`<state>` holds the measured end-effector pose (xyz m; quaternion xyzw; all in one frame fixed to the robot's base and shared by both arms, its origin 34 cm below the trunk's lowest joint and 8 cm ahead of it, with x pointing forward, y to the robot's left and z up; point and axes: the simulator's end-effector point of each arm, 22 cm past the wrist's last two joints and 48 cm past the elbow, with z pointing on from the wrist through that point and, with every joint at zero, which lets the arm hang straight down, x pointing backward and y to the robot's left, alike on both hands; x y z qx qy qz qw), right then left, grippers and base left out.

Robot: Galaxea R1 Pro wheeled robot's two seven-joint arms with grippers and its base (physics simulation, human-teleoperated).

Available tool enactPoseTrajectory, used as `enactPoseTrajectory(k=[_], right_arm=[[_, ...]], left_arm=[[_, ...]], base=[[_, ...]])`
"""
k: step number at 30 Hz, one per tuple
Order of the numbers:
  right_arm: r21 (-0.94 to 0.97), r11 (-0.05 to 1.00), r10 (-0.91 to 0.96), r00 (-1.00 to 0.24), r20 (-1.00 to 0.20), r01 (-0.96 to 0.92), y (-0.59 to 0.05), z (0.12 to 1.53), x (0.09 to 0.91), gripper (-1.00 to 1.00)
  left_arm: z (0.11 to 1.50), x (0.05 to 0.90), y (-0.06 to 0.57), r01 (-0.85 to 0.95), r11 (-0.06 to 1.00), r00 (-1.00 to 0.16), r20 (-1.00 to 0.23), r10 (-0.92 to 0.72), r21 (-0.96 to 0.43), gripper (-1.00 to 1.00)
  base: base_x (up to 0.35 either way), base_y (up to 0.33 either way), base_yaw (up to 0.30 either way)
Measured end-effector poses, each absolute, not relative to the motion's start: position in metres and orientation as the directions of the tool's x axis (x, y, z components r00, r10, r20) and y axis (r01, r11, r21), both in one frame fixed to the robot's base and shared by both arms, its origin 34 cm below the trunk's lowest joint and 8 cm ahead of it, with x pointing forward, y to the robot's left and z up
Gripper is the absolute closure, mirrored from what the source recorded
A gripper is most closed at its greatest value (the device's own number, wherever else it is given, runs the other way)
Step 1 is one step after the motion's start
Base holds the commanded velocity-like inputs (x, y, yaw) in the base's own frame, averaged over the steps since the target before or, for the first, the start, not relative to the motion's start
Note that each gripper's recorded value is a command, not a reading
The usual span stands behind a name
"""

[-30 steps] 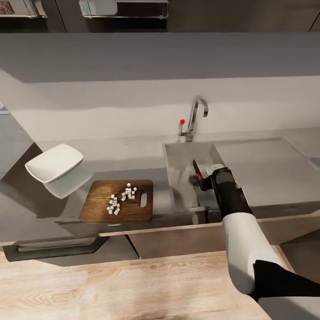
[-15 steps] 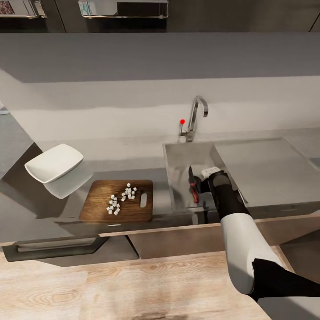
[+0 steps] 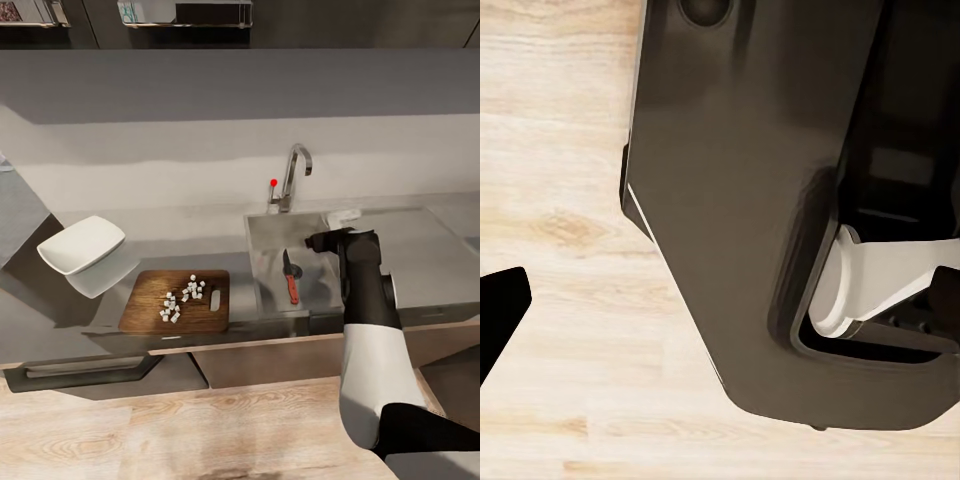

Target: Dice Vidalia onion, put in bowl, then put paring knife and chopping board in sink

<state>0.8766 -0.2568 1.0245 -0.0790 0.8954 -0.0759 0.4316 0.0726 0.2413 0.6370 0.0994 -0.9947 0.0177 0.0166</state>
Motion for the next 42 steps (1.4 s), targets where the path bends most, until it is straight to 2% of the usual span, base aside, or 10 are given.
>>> enactPoseTrajectory(k=[8,14,23,29,36,42], right_arm=[[-0.186,0.978,-0.206,-0.613,-0.763,-0.097,-0.255,1.0,0.85,-1.0],[-0.019,0.989,-0.099,-0.564,-0.82,-0.145,-0.225,0.991,0.833,-1.0],[-0.013,0.986,-0.104,-0.556,-0.825,-0.166,-0.219,0.981,0.826,-1.0],[-0.058,0.977,-0.151,-0.478,-0.865,-0.205,-0.214,0.977,0.821,-1.0],[-0.036,0.977,-0.134,-0.471,-0.872,-0.211,-0.21,0.978,0.822,-1.0],[-0.03,0.976,-0.132,-0.48,-0.867,-0.215,-0.208,0.973,0.821,-1.0]], left_arm=[[0.637,0.073,0.241,-0.199,0.979,-0.979,0.037,-0.198,-0.032,-1.0],[0.637,0.071,0.241,-0.199,0.98,-0.979,0.041,-0.198,-0.031,-1.0],[0.638,0.053,0.244,-0.199,0.98,-0.978,0.065,-0.197,-0.018,-1.0],[0.638,0.043,0.244,-0.199,0.98,-0.977,0.085,-0.198,-0.013,-1.0],[0.638,0.042,0.244,-0.2,0.98,-0.976,0.088,-0.198,-0.012,-1.0],[0.638,0.043,0.244,-0.2,0.98,-0.977,0.082,-0.199,-0.012,-1.0]], base=[[-0.134,0.111,0.0],[-0.182,0.151,0.0],[-0.098,0.079,0.0],[-0.002,0.001,0.0],[0.0,0.016,0.0],[-0.001,0.201,0.0]])
